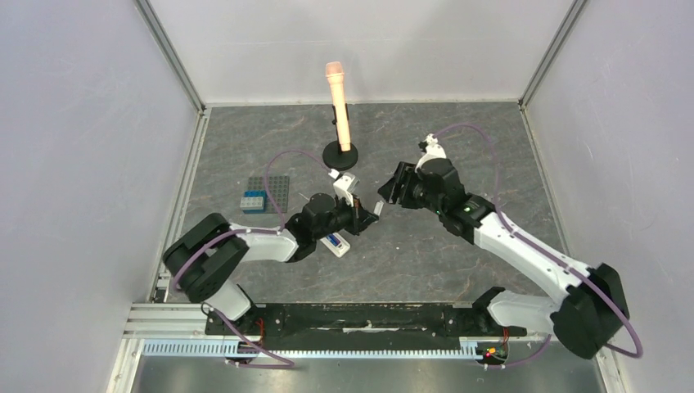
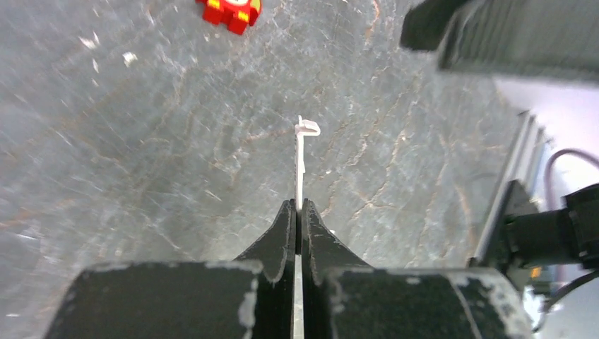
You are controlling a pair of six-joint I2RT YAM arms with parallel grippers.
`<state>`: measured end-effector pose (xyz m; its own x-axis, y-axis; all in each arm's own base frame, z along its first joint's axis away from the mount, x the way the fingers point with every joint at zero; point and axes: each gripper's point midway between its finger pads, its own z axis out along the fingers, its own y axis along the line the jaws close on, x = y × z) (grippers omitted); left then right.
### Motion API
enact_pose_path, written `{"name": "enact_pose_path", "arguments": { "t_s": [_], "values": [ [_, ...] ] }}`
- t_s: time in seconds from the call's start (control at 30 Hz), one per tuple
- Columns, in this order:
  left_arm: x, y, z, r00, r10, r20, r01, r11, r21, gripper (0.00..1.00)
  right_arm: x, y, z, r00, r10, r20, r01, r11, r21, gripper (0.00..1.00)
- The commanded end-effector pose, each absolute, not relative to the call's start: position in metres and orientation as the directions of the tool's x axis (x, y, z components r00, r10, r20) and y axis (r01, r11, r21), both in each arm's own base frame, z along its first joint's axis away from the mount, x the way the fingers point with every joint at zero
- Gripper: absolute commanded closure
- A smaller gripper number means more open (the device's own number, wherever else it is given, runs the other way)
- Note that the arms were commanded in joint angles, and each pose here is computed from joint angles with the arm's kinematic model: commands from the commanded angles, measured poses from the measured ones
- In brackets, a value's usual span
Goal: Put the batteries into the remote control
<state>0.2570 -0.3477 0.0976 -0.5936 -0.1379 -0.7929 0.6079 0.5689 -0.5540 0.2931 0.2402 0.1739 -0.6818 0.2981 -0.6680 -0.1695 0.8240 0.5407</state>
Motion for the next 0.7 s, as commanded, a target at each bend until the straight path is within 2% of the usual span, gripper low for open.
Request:
{"name": "enact_pose_path", "arguments": {
  "t_s": [0.0, 0.13, 0.23, 0.33, 0.43, 0.57, 0.67],
  "values": [
    [0.269, -0.334, 0.124, -0.311, 0.081, -0.947, 0.766, 0.611, -0.2, 0.98, 0.289, 0.232, 0.212, -0.646, 0.333, -0.687, -0.199, 0.796, 0.572, 0.42],
    [0.28, -0.324, 0.146, -0.074, 0.184, -0.98, 0.781, 0.622, 0.057, 0.98, 0.275, 0.237, 0.211, -0.717, 0.388, -0.579, -0.141, 0.732, 0.666, 0.43],
    [0.288, -0.323, 0.163, 0.158, 0.289, -0.944, 0.724, 0.617, 0.309, 0.98, 0.268, 0.244, 0.213, -0.742, 0.456, -0.491, -0.098, 0.651, 0.753, 0.48],
    [0.291, -0.326, 0.176, 0.321, 0.348, -0.881, 0.678, 0.565, 0.47, 0.98, 0.264, 0.252, 0.224, -0.741, 0.521, -0.423, -0.088, 0.549, 0.831, 0.49],
    [0.295, -0.327, 0.19, 0.436, 0.359, -0.825, 0.612, 0.554, 0.564, 0.98, 0.262, 0.255, 0.231, -0.745, 0.546, -0.383, -0.082, 0.494, 0.865, 0.47],
    [0.294, -0.332, 0.2, 0.502, 0.372, -0.781, 0.581, 0.523, 0.623, 0.98, 0.263, 0.253, 0.226, -0.741, 0.57, -0.355, -0.044, 0.487, 0.872, 0.4],
    [0.29, -0.335, 0.205, 0.568, 0.39, -0.725, 0.532, 0.498, 0.684, 0.98, 0.263, 0.251, 0.218, -0.735, 0.594, -0.326, -0.015, 0.468, 0.884, 0.4]
  ]
}}
